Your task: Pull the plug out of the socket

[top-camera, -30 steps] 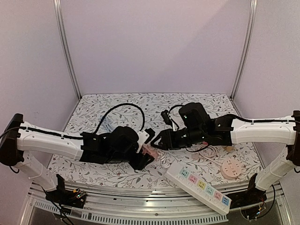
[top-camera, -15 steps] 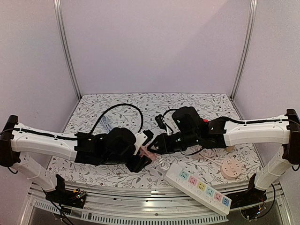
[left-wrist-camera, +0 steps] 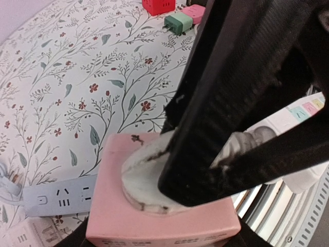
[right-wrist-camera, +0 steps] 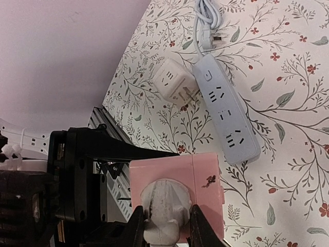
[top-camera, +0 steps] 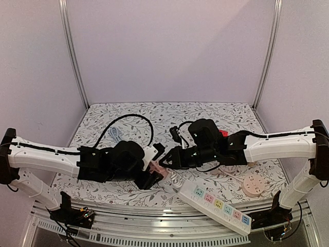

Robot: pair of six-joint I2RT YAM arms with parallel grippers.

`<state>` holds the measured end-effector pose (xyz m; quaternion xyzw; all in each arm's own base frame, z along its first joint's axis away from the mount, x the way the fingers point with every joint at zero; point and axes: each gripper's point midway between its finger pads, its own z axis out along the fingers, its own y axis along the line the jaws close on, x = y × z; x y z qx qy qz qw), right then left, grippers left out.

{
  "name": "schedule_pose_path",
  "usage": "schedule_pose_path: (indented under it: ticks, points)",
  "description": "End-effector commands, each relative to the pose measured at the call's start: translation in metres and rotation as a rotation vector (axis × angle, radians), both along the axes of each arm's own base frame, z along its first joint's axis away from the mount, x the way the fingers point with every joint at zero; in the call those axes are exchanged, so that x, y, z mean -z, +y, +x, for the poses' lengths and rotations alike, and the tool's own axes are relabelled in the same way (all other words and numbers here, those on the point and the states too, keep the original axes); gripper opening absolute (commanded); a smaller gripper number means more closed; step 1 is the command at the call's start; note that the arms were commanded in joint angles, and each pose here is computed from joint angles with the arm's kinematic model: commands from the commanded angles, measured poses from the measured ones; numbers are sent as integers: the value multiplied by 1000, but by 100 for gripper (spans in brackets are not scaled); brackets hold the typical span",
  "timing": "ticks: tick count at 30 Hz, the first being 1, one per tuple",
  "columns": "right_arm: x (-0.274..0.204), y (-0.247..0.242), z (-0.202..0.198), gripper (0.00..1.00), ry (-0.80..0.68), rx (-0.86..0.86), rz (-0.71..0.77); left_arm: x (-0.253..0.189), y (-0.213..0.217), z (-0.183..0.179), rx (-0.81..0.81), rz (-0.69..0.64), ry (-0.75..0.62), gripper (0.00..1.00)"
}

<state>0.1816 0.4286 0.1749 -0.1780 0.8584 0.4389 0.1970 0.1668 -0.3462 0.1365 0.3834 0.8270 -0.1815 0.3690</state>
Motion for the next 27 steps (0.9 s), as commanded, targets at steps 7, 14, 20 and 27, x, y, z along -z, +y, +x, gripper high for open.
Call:
schedule_pose_path:
  ticks: [7,14,20,27]
  points:
    - [6,-19,12,0,120,123,76,-3,-2,0,25,8,-68,22]
    - [0,-20,9,0,113,112,88,1,3,0,12,16,-69,21]
    - [6,-21,-5,5,71,29,4,-5,-11,-7,62,-12,-24,18]
    - [25,-32,-17,32,46,9,-120,-11,-19,-8,80,-50,12,16]
